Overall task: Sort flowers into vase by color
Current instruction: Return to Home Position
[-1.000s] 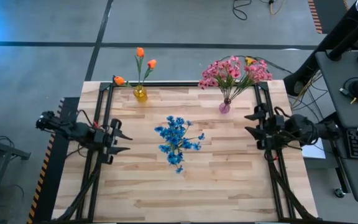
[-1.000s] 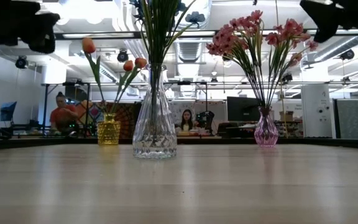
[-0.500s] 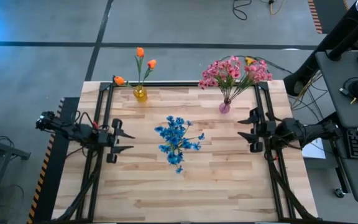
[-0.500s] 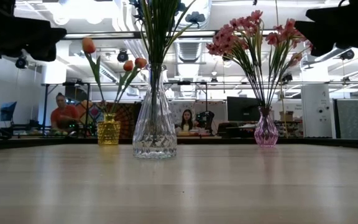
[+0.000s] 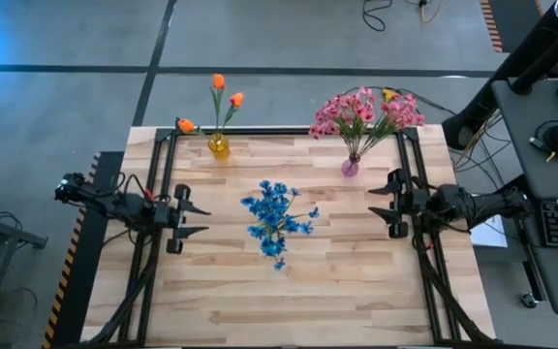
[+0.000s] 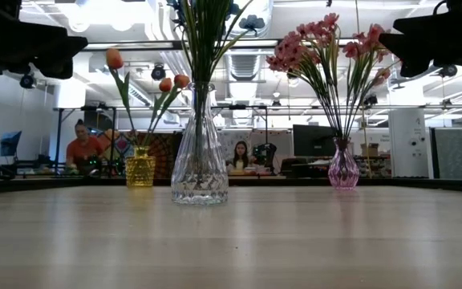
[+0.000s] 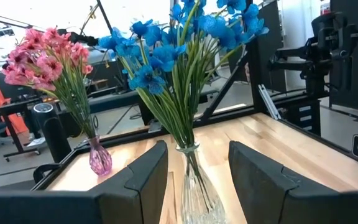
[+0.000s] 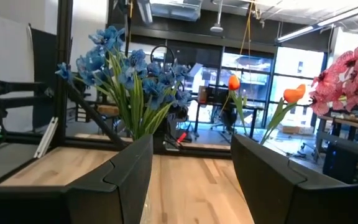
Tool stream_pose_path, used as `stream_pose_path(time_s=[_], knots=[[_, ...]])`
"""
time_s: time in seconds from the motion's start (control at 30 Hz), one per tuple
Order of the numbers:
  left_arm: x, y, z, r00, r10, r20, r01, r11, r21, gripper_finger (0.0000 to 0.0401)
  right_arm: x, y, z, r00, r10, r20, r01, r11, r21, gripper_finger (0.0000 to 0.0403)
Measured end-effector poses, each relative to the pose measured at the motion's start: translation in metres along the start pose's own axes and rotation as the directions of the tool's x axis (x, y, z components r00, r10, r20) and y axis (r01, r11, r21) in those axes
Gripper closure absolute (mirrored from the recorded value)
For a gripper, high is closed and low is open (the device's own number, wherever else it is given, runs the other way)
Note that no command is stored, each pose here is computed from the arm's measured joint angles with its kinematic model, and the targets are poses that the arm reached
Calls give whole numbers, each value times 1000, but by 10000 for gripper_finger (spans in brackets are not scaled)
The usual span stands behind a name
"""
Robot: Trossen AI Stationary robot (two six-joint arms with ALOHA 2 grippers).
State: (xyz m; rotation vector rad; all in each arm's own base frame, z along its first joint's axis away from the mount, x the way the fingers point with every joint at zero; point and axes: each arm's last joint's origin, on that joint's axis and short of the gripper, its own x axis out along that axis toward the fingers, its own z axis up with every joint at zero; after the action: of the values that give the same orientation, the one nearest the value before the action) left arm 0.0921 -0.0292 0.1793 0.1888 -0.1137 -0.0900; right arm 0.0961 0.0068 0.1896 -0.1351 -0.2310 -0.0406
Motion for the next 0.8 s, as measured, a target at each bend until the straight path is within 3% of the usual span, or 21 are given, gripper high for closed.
stream_pose_path(time_s=[0.8], knots=[[0, 0, 1, 1000, 0, 2, 0, 1000, 0, 247, 0, 0, 0, 1000, 0, -1, 0, 1000, 8, 193]])
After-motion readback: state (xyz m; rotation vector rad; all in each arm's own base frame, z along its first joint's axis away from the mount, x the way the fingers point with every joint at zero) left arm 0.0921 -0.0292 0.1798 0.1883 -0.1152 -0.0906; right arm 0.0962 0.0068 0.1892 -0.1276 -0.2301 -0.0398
